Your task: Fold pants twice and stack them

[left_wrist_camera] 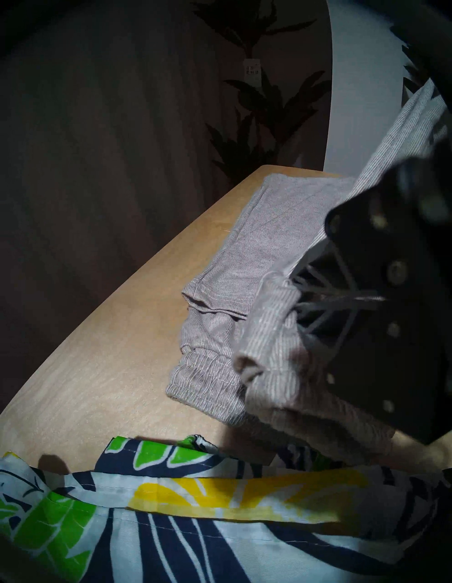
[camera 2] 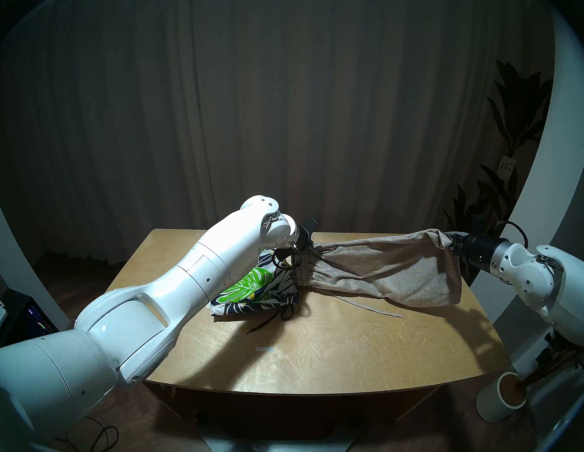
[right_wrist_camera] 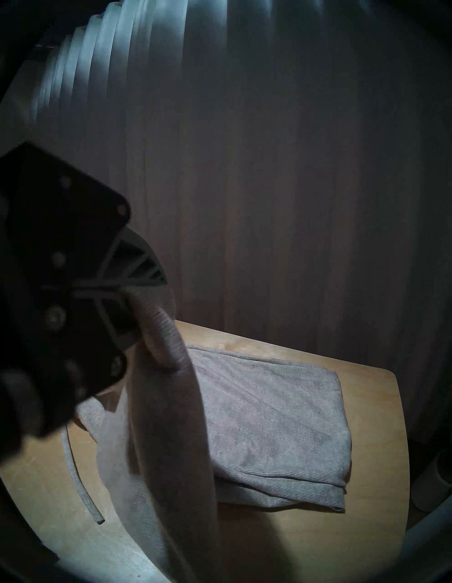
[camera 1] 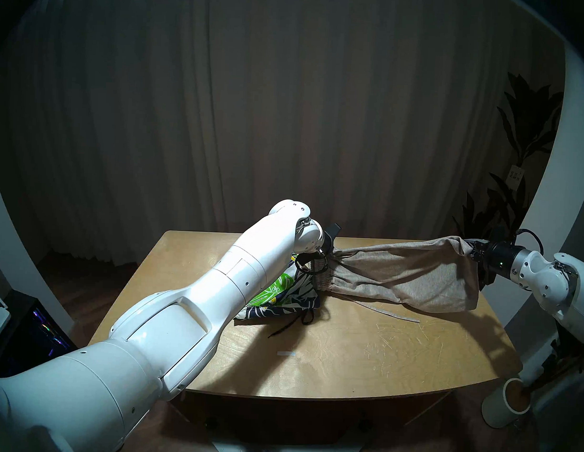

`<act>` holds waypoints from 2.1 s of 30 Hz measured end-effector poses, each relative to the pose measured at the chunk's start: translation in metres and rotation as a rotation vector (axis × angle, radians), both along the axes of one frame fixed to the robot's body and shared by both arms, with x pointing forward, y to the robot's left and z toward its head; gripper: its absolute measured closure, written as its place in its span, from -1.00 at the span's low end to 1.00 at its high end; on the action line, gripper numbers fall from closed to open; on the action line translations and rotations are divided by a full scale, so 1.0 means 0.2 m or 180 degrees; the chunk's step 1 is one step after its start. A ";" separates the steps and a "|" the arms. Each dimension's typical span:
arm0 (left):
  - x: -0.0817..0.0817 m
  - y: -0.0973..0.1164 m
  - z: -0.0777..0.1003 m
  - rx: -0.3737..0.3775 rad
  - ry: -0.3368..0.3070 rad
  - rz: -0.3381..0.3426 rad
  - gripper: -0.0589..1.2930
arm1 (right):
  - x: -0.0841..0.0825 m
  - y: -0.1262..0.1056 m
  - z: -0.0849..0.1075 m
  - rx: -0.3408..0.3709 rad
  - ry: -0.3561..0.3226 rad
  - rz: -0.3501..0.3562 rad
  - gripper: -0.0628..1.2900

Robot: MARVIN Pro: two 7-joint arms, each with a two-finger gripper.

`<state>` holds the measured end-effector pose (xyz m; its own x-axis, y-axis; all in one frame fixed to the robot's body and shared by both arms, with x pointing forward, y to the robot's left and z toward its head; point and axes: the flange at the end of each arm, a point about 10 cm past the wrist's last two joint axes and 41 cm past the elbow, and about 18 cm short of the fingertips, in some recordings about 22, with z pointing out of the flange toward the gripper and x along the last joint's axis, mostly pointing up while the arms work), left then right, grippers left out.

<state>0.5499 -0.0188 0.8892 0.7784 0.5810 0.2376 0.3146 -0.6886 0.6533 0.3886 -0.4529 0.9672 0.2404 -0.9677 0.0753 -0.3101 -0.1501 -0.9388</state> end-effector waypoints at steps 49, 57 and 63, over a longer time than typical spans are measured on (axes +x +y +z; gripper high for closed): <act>0.14 -0.03 -0.09 0.0199 -0.0233 0.0091 0.95 | 0.05 0.05 0.07 -0.0127 -0.0163 -0.0486 0.95; 0.15 -0.04 -0.07 0.0207 -0.0296 0.0090 0.95 | 0.04 0.05 0.04 -0.0205 -0.0199 -0.0526 0.95; 0.16 -0.04 -0.08 0.0225 -0.0320 0.0099 0.95 | 0.03 0.06 0.02 -0.0257 -0.0227 -0.0522 0.95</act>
<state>0.5812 -0.0275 0.8731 0.7305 0.5836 0.3548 0.2719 -0.7250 0.6329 0.3955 -0.4407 0.9716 0.0714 -0.9836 0.1655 -0.2696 -0.1788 -0.9462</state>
